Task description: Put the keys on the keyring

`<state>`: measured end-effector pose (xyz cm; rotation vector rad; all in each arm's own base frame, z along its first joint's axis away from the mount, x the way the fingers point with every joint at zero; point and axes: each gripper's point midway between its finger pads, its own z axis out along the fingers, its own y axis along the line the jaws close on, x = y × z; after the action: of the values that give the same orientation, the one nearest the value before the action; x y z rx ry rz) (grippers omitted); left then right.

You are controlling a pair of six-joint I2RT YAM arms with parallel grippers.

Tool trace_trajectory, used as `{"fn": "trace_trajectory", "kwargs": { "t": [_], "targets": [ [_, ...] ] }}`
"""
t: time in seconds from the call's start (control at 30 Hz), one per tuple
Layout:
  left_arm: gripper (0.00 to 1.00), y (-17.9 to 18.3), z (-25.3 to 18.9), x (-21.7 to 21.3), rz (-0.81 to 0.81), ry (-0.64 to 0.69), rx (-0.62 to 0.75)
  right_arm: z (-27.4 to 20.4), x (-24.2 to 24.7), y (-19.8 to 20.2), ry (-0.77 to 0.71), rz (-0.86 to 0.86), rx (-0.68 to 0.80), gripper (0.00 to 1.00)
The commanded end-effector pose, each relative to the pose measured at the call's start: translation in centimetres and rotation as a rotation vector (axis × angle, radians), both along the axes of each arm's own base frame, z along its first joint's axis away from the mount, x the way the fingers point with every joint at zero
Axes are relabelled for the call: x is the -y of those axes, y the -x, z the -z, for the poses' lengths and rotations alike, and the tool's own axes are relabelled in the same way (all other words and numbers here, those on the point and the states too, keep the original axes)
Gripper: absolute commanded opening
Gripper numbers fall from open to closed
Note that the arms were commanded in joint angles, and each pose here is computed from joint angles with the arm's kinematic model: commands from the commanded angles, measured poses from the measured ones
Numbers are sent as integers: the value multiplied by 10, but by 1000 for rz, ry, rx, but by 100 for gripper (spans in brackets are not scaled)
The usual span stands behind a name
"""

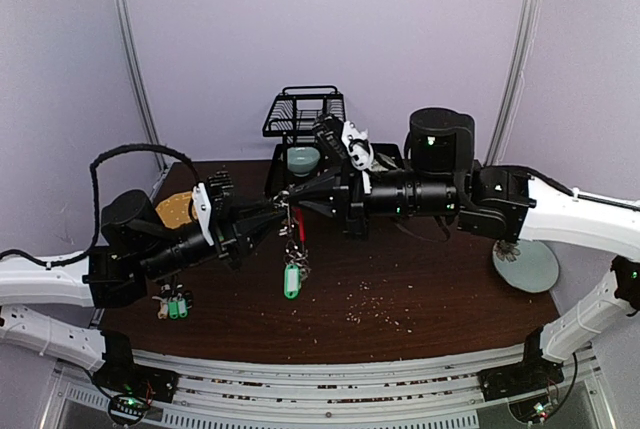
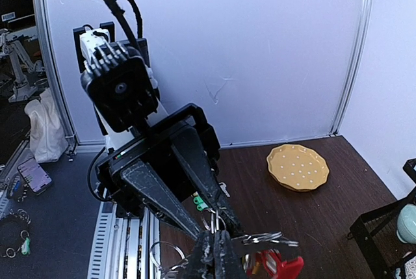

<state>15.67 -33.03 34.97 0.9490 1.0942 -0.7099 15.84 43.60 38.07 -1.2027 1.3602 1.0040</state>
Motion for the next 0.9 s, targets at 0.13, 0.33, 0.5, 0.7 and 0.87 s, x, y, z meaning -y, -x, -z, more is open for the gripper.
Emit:
{"fn": "trace_trajectory", "kwargs": {
  "t": [0.13,0.33,0.5,0.7,0.87],
  "targets": [
    [0,4,-8,0,28,39,18,-38,8,6,-207,-12,-11,0],
    [0,6,-1,7,60,31,0,-48,6,9,-305,-42,-38,0],
    [0,11,-3,18,114,35,9,-55,-1,5,-377,-42,-40,0],
    [0,14,0,30,155,1,13,-50,-5,-5,-380,3,-30,0],
    [24,20,-11,14,147,47,40,-47,1,-7,-376,13,-27,0]
  ]
}}
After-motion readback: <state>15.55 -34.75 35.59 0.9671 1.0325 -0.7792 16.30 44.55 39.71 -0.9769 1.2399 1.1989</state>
